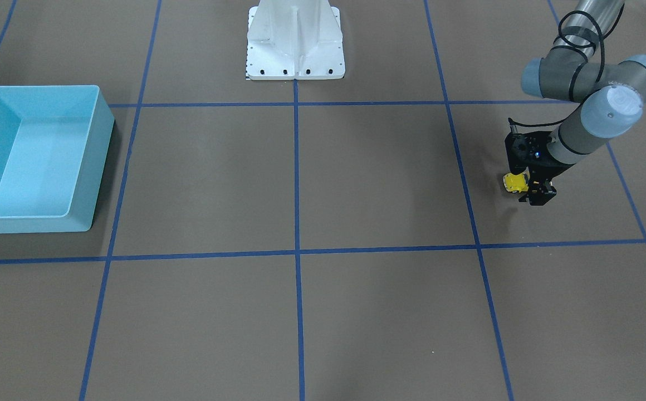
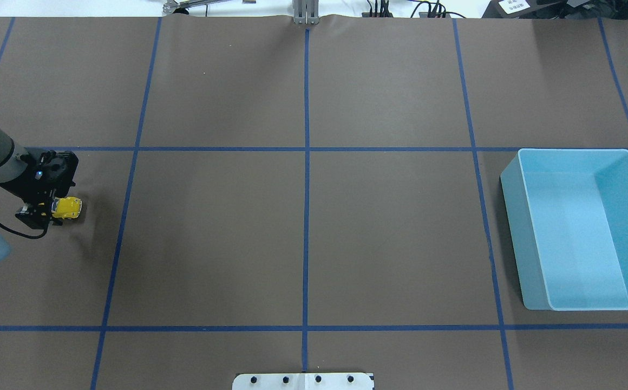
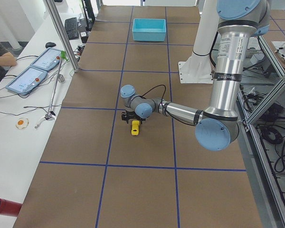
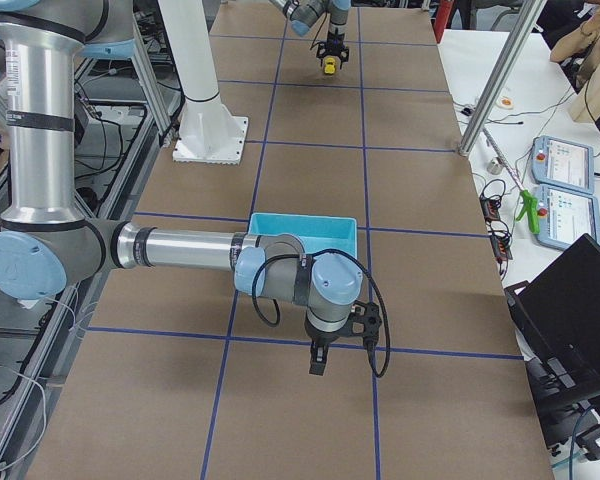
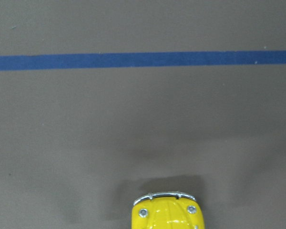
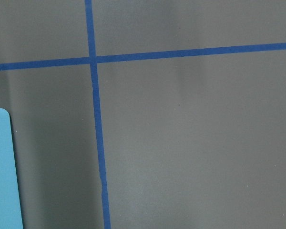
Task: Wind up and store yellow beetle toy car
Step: 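Press the car onto the table with the left gripper to start winding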
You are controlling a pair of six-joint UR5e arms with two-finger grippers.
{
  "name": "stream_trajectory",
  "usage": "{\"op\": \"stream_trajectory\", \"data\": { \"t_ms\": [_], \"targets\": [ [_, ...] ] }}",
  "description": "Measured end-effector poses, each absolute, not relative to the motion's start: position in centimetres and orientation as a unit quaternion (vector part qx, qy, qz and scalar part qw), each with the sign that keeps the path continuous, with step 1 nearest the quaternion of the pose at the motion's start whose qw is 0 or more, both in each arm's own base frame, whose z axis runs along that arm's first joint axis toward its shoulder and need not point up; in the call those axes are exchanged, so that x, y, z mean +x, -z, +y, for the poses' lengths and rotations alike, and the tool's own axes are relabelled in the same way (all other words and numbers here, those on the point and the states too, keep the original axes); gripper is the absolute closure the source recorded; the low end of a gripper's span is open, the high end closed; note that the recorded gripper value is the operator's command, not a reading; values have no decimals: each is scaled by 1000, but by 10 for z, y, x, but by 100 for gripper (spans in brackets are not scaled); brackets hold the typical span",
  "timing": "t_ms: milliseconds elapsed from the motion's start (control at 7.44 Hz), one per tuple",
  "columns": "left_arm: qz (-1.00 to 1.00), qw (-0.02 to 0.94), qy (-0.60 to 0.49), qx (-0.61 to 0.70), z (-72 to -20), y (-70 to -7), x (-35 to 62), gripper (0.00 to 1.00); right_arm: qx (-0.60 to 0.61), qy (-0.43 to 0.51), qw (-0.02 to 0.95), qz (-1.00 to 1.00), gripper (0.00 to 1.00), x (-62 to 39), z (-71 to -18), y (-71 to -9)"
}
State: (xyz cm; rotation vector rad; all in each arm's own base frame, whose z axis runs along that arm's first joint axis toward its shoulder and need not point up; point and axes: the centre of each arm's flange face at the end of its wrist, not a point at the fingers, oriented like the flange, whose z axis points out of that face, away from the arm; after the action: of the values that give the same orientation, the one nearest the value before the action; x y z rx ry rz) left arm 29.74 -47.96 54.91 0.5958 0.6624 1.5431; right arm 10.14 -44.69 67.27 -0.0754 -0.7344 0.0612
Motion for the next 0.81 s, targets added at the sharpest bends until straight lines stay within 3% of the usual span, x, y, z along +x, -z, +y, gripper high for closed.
{"op": "stream_trajectory", "data": {
  "t_ms": [269, 672, 806],
  "targets": [
    [288, 628, -675, 259, -480, -552, 297, 6, -37, -30, 932, -359, 0, 101, -447, -673],
    [284, 619, -686, 256, -480, -561, 297, 21, -37, -30, 932, -359, 0, 101, -447, -673],
    [284, 617, -687, 257, -480, -560, 297, 21, -37, -30, 932, -359, 0, 101, -447, -673]
  ]
}}
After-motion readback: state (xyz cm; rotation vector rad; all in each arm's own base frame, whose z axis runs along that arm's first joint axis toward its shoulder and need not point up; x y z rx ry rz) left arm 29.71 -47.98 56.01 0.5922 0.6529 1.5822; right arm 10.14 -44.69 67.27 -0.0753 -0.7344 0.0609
